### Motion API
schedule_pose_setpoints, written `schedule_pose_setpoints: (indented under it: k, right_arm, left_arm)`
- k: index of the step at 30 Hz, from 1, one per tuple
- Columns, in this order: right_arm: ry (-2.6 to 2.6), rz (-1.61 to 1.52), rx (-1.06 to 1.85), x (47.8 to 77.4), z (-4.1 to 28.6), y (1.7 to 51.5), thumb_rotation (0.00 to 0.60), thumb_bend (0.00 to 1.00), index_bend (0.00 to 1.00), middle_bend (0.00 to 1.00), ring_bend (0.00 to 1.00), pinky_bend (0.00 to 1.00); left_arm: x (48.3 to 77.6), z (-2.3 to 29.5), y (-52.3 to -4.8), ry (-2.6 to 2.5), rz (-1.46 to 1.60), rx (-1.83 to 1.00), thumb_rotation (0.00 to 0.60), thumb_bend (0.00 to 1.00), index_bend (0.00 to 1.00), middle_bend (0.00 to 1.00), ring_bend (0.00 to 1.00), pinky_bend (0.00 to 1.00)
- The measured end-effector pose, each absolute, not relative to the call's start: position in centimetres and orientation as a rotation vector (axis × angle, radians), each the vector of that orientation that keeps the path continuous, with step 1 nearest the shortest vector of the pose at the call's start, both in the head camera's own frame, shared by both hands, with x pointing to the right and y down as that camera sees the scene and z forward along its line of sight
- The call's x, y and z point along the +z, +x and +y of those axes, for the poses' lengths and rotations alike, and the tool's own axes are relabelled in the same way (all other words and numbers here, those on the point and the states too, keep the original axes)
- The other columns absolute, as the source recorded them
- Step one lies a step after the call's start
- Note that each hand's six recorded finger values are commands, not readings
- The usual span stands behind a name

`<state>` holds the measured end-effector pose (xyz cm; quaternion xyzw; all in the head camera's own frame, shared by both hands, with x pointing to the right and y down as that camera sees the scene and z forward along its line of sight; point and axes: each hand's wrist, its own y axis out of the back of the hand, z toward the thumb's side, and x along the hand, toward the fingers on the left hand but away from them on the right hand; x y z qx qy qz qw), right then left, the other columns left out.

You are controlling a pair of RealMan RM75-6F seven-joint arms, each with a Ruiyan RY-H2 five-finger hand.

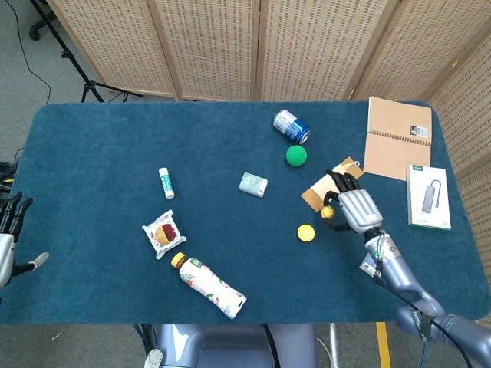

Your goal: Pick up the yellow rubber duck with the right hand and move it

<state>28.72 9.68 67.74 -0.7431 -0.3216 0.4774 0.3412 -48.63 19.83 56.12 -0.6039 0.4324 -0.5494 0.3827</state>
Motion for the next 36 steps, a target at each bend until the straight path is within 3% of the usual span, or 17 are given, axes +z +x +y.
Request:
schedule_pose_setpoints:
  k: [6, 14, 36]
  right_arm:
    - [-1.941, -0.742, 1.188, 66.7, 10.2, 25.2, 0.6, 0.36, 0.53, 0.0, 0.0, 0.0]
    - [-1.962, -0.667, 1.198, 67.8, 11.7, 22.5, 0.6, 0.36, 0.53, 0.0, 0.0, 0.0]
    - [-1.971, -0.631, 1.305, 70.5, 13.2, 23.5, 0.6, 0.39, 0.53, 0.0, 0.0, 0.0]
  left_arm:
    - [56.2, 19.8, -48.6, -1.546, 1.097, -1.401, 0.6, 0.0, 0.0, 0.0, 0.0, 0.0]
    - [56.4, 19.7, -48.7, -1.549, 1.095, -1.408, 0.6, 0.0, 0.0, 0.0, 0.0, 0.0]
    - [56.2, 19.7, -48.7, -1.547, 1.102, -1.405, 0.6, 0.0, 0.0, 0.0, 0.0, 0.0]
